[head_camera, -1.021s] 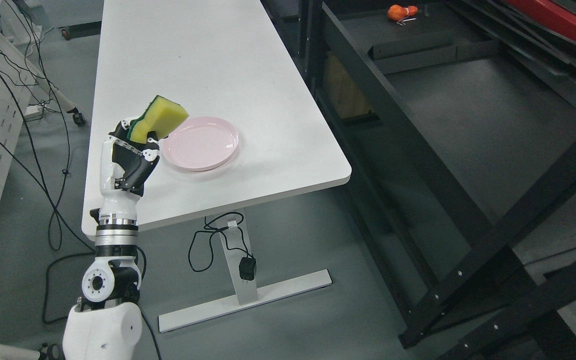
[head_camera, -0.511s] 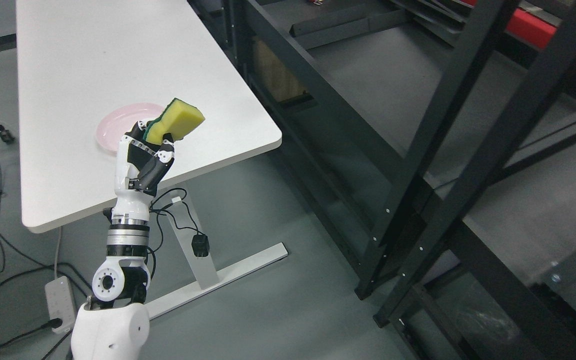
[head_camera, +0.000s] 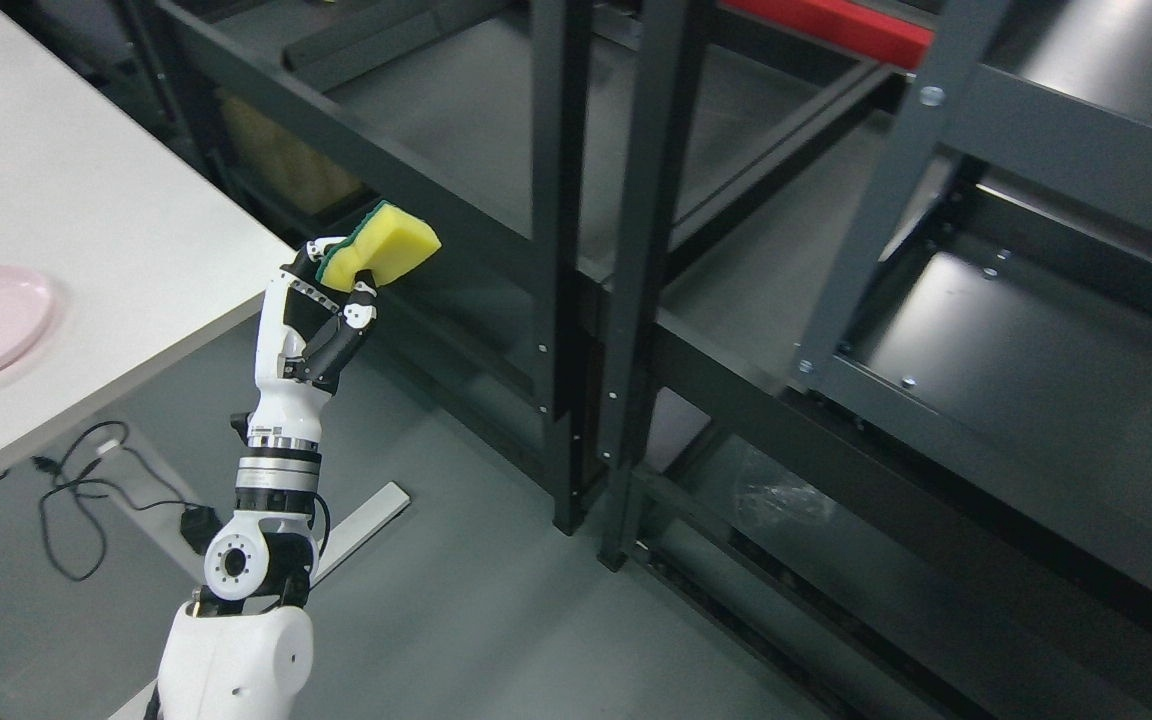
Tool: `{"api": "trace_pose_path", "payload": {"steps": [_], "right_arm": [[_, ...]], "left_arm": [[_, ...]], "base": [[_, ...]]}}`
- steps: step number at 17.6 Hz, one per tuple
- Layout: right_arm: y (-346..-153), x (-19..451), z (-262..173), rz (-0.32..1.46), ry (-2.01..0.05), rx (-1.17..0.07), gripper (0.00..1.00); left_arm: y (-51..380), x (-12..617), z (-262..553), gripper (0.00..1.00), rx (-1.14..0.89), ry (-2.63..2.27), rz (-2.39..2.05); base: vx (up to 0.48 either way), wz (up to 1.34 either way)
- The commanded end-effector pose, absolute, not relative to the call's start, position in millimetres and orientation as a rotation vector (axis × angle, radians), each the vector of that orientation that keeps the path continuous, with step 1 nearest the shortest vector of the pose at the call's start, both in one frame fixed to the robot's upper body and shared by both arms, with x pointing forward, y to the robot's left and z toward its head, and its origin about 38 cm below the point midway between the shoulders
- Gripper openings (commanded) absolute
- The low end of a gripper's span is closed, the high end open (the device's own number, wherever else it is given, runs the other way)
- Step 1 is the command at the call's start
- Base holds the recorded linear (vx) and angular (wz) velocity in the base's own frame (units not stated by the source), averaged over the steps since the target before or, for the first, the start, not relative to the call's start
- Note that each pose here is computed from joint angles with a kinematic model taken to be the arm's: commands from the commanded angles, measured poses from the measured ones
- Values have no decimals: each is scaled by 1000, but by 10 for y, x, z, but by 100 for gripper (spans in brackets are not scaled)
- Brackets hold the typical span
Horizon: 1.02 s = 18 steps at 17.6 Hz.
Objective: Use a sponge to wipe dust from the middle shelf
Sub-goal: 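Hold the sponge raised in the left hand while turning to the shelf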
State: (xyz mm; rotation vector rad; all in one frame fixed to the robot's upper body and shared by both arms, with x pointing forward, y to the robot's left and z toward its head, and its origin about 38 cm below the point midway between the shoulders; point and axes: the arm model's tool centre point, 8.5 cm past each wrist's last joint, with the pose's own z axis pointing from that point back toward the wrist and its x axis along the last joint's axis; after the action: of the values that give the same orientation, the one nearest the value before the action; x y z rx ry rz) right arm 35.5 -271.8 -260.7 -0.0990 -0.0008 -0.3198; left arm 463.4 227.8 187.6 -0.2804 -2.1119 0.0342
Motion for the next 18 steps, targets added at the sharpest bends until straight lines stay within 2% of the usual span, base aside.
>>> {"api": "trace_pose_path", "payload": {"steps": [1, 4, 18], "right_arm": [[-2844, 414, -2595, -319, -21, -118, 100], [-2844, 414, -2595, -321, -21, -118, 100], [-2844, 414, -2595, -321, -21, -118, 100]], "left_arm": [[2211, 4638, 1850, 0, -289, -2095, -11], [2096, 4629, 1932, 0, -313, -2115, -40], [2118, 4627, 1950, 0, -312, -2120, -44]], "base": [[-162, -892], [-115, -858], [-26, -680]]}}
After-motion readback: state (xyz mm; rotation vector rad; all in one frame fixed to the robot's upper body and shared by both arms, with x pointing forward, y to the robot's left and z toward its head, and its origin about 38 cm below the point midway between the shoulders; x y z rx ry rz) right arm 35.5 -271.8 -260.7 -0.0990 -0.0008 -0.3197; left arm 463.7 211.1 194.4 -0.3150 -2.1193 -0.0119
